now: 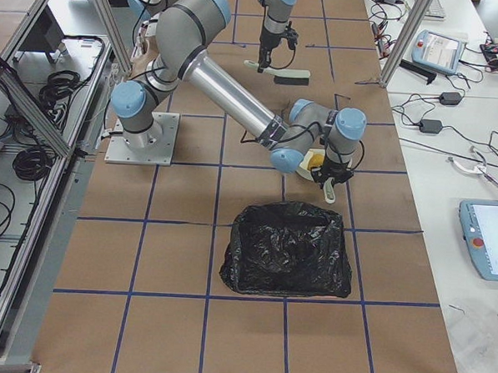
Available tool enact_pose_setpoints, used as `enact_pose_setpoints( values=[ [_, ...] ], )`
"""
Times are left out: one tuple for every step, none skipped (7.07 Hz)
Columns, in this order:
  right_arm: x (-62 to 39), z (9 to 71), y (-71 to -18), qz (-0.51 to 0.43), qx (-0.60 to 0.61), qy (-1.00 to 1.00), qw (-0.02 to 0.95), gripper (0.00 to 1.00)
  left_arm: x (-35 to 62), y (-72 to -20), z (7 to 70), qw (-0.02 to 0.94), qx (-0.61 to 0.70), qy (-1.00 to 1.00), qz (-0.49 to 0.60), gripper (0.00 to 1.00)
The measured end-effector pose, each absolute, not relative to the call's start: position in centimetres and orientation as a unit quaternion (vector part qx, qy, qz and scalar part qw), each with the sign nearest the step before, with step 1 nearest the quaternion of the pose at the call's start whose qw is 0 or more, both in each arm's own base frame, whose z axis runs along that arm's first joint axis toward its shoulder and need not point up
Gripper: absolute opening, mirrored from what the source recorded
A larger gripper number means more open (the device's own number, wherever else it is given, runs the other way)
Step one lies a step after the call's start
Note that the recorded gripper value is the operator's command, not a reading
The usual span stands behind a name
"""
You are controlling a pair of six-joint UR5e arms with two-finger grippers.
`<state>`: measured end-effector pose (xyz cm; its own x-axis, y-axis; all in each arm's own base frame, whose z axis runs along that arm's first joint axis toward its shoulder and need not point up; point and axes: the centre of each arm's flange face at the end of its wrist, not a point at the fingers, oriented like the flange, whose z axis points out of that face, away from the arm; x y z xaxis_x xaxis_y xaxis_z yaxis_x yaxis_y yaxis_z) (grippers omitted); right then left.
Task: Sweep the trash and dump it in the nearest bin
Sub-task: 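Pull the brush back with the left gripper while the right gripper lifts the dustpan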
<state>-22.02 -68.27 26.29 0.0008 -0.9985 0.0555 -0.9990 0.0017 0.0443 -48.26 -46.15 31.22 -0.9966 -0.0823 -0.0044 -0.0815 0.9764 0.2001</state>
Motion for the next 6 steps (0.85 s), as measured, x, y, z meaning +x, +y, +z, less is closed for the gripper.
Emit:
enact_pose_setpoints(
  values=[
    [-21.9,27.1,-68.1,0.006,0.706,-0.707,0.038,0.00,-46.0,-43.1,30.1,-0.006,0.040,-0.995,-0.094,0.00],
    [-21.7,28.0,-67.9,0.007,0.706,-0.707,0.041,0.00,-43.8,-39.7,29.4,-0.012,0.039,-0.995,-0.095,0.00],
    [-21.3,29.0,-67.6,0.008,0.706,-0.707,0.042,0.00,-41.8,-36.2,28.7,-0.019,0.037,-0.994,-0.103,0.00],
    [-20.6,30.3,-67.3,0.009,0.706,-0.707,0.042,0.00,-40.1,-33.2,27.9,-0.028,0.034,-0.993,-0.113,0.00],
    [-19.6,31.8,-66.9,0.010,0.705,-0.708,0.041,0.00,-39.0,-30.7,27.2,-0.034,0.030,-0.992,-0.120,0.00],
    [-18.9,33.0,-66.6,0.012,0.704,-0.709,0.040,0.00,-38.7,-29.3,26.7,-0.034,0.024,-0.992,-0.121,0.00]
  ],
)
